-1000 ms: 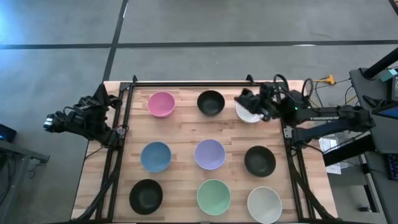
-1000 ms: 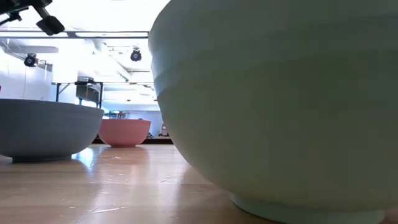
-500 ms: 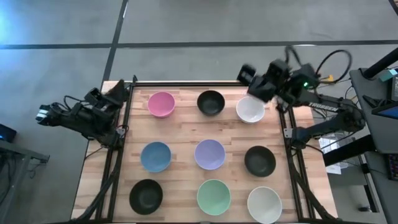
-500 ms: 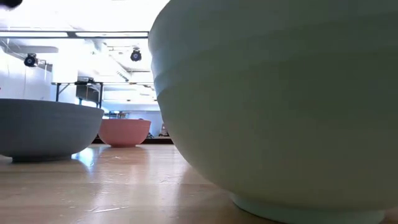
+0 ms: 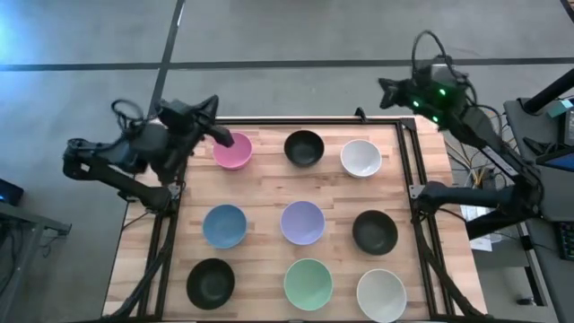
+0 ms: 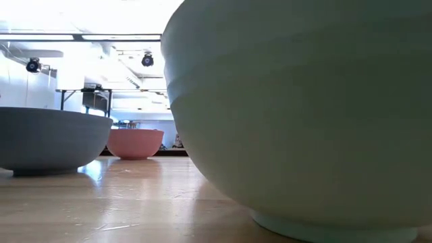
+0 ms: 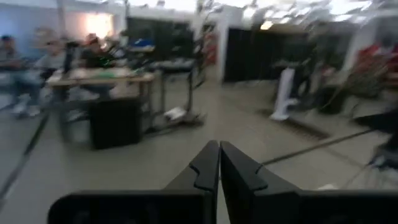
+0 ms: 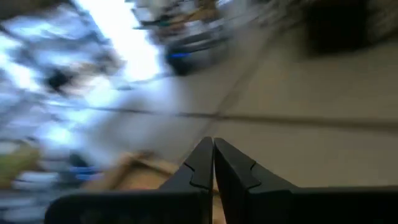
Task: Nest bowls inside each other
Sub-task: Stack the top white bowl on top of the purple bowl
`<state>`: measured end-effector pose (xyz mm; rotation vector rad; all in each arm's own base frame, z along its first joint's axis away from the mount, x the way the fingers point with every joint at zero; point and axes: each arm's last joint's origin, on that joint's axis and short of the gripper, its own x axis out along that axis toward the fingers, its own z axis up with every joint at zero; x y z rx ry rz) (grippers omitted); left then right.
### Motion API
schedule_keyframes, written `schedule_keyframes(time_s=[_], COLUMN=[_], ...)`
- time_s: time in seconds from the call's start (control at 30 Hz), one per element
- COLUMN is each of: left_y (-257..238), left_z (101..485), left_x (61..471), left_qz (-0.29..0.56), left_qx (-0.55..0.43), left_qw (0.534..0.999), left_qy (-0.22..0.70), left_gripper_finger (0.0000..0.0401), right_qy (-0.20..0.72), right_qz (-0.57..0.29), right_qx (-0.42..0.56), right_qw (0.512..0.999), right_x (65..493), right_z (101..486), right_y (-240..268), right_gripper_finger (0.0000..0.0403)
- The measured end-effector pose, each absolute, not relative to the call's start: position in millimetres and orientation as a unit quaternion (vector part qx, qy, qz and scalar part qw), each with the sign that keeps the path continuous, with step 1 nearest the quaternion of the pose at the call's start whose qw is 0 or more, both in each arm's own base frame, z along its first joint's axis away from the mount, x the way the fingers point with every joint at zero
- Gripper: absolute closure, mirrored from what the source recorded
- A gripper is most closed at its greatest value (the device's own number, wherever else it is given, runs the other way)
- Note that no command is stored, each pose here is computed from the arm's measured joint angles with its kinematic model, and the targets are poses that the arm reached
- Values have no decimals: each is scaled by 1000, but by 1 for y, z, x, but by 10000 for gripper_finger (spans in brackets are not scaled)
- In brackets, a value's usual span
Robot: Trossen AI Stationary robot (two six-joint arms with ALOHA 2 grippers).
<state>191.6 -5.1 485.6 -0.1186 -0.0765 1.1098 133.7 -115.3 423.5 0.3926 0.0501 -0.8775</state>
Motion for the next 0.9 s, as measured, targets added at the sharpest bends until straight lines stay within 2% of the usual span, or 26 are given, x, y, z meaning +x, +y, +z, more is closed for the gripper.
schedule_keyframes(time_s=[0.17,0.23,0.33,0.47,0.57,0.73,0.9], left_y=[25,40,59,77,85,91,90], left_z=[468,455,442,425,413,397,384], left_x=[168,157,154,163,173,189,191], left_qz=[508,499,458,382,368,352,329], left_qx=[-134,-170,-221,-226,-202,-169,-181], left_qw=[849,840,839,854,851,844,821], left_qy=[62,128,195,273,314,368,430], left_gripper_finger=[401,401,401,401,401,401,401], right_qy=[89,130,207,354,429,493,541], right_qz=[-454,-454,-449,-371,-298,-189,-128], right_qx=[106,108,161,241,273,270,245], right_qw=[880,875,854,824,808,805,795], right_x=[123,124,130,148,164,189,201], right_z=[423,415,396,360,338,307,280], right_y=[-95,-94,-96,-101,-101,-96,-88], right_gripper_finger=[394,394,394,394,394,386,337])
